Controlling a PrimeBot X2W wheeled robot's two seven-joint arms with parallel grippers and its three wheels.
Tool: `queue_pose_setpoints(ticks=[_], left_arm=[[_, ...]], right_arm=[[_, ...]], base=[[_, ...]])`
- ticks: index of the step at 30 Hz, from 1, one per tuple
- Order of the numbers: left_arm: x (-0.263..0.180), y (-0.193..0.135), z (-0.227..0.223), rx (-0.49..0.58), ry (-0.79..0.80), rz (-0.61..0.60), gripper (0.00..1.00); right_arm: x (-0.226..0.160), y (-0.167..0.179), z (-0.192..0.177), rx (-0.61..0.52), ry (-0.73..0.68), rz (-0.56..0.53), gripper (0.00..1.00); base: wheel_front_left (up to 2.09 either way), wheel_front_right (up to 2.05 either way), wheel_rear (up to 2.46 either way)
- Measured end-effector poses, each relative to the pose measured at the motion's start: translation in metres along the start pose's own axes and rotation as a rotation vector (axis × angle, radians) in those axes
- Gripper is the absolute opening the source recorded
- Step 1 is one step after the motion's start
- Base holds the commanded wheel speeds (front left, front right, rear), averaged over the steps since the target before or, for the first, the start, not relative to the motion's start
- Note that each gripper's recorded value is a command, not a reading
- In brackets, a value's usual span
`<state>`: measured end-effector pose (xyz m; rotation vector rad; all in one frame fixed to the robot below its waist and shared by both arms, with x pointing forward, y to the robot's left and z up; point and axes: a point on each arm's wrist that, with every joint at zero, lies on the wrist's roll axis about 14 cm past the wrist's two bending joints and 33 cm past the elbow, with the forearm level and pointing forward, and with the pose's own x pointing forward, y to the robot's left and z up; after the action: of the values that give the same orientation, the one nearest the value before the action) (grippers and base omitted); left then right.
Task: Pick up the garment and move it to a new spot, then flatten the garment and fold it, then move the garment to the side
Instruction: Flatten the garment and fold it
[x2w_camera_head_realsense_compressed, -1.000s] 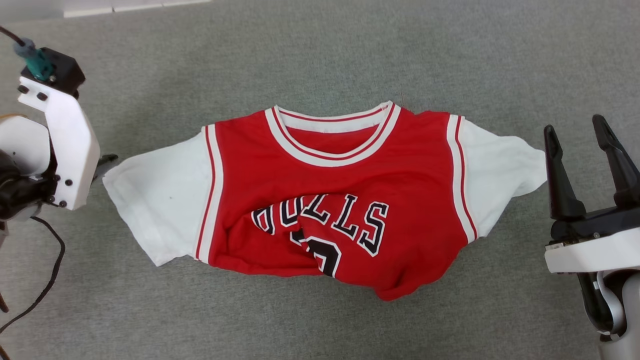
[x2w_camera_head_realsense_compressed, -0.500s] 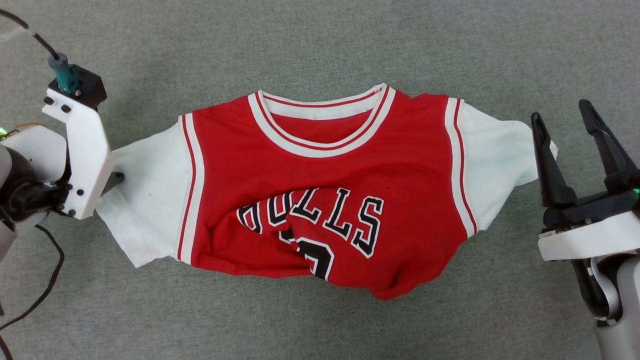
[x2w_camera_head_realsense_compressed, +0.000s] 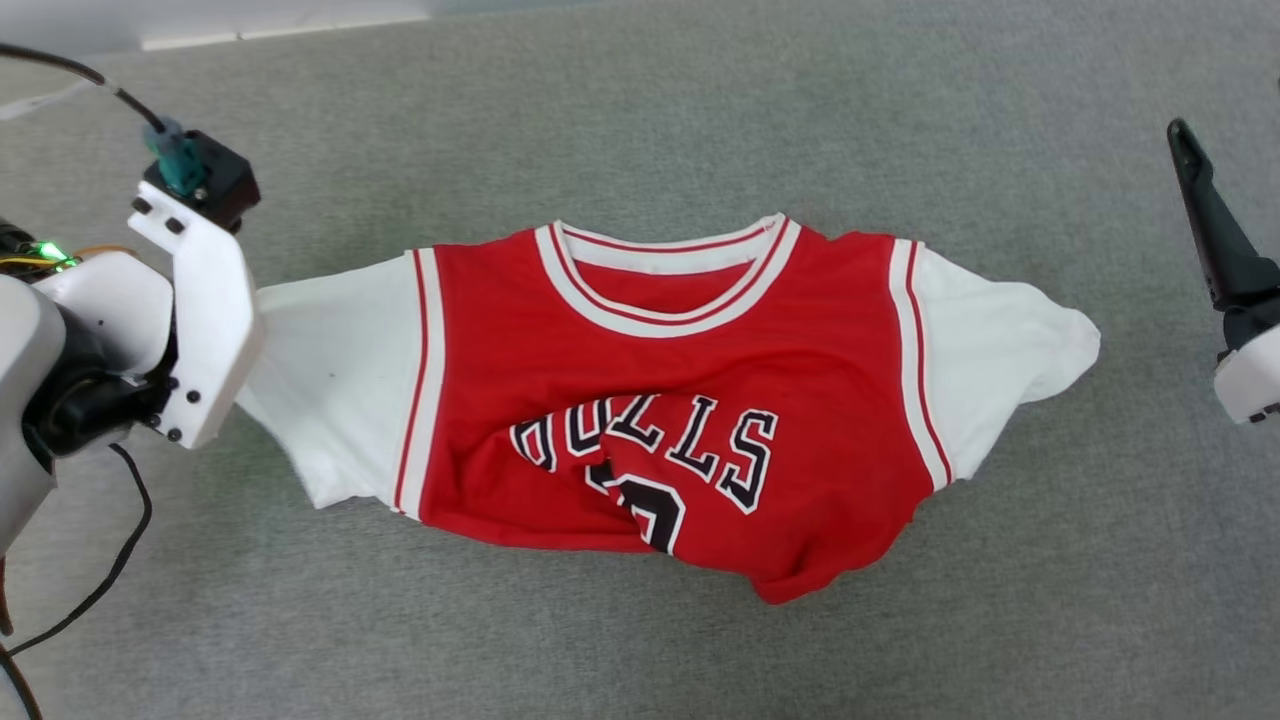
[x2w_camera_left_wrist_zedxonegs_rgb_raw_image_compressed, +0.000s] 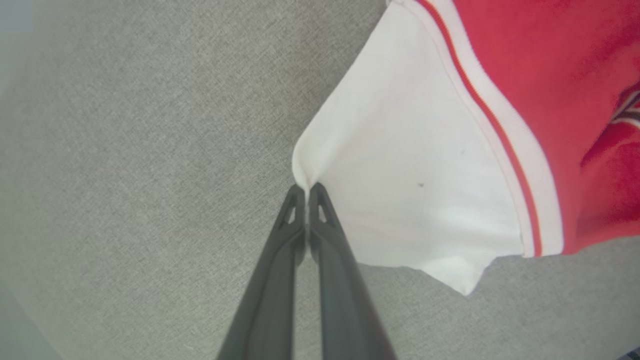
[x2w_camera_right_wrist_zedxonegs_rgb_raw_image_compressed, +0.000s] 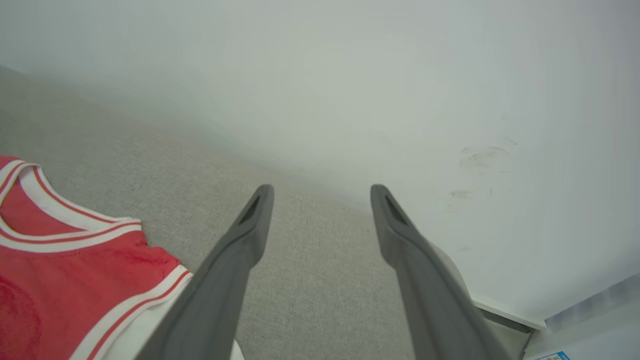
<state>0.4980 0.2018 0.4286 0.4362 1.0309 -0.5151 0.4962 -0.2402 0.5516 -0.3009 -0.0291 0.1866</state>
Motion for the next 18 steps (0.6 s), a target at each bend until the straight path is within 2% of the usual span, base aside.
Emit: queue_pose_setpoints(ticks=[6,12,18], left_arm=[[-0.025,-0.005,0.005,0.059,-0.063,0.021,0.0],[-0.028,-0.01,0.003,0.091,-0.077,0.019,0.0],[-0.018,-0.01,0.007,0.106,-0.083,0.009,0.0]], right_arm=[[0.0,0.01,-0.034,-0.1,0.381,0.181,1.0],[-0.023,0.028,-0.08,-0.075,0.799,0.332,1.0],[-0.026,0.033,-0.113,-0.058,1.044,0.38,1.0]], base=[[0.0,0.0,0.0],[0.0,0.0,0.0],[0.0,0.0,0.0]])
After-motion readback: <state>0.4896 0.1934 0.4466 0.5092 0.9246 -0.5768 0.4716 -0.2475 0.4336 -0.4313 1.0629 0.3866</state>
